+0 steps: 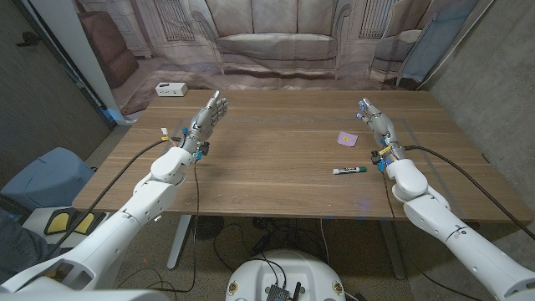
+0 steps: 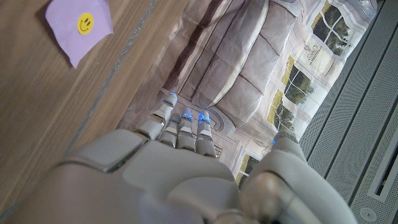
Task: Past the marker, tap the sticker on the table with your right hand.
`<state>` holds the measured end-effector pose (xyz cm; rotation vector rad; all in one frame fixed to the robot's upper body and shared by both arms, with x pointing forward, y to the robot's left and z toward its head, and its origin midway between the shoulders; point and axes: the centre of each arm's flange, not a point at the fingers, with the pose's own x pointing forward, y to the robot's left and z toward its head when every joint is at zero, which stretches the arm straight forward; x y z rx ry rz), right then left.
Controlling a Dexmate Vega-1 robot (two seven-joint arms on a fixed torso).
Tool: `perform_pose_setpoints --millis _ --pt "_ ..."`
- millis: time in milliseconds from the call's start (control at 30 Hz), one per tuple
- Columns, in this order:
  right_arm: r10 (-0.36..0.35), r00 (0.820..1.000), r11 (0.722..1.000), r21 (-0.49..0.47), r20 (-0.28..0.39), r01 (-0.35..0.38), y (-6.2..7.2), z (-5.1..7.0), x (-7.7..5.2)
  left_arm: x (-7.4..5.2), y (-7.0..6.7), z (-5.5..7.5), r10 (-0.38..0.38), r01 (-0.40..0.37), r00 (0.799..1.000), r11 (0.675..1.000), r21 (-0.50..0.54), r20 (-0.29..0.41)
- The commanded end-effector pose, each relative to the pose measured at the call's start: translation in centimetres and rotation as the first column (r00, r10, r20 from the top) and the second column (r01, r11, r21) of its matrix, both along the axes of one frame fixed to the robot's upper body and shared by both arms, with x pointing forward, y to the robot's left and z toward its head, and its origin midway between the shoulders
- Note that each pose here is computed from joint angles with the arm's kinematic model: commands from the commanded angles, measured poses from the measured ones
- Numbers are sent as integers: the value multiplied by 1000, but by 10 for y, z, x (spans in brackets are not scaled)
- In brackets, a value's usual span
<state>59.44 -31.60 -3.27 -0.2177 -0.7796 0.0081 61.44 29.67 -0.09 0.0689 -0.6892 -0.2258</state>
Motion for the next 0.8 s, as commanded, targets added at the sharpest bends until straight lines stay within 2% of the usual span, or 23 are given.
perform_pose_setpoints --millis 33,300,500,800 --pt "-61 998 997 -53 14 62 -4 0 -3 -2 -1 3 10 -10 1000 1000 8 15" --pt "-126 991 986 -102 37 129 -6 4 -8 -4 0 5 17 -17 1000 1000 6 24" --pt "-127 992 987 -95 27 129 -10 1 -6 -3 -1 4 12 -12 1000 1000 2 20" --pt "-189 981 970 -144 54 195 -10 2 -9 -2 -2 4 11 -11 1000 1000 1 24"
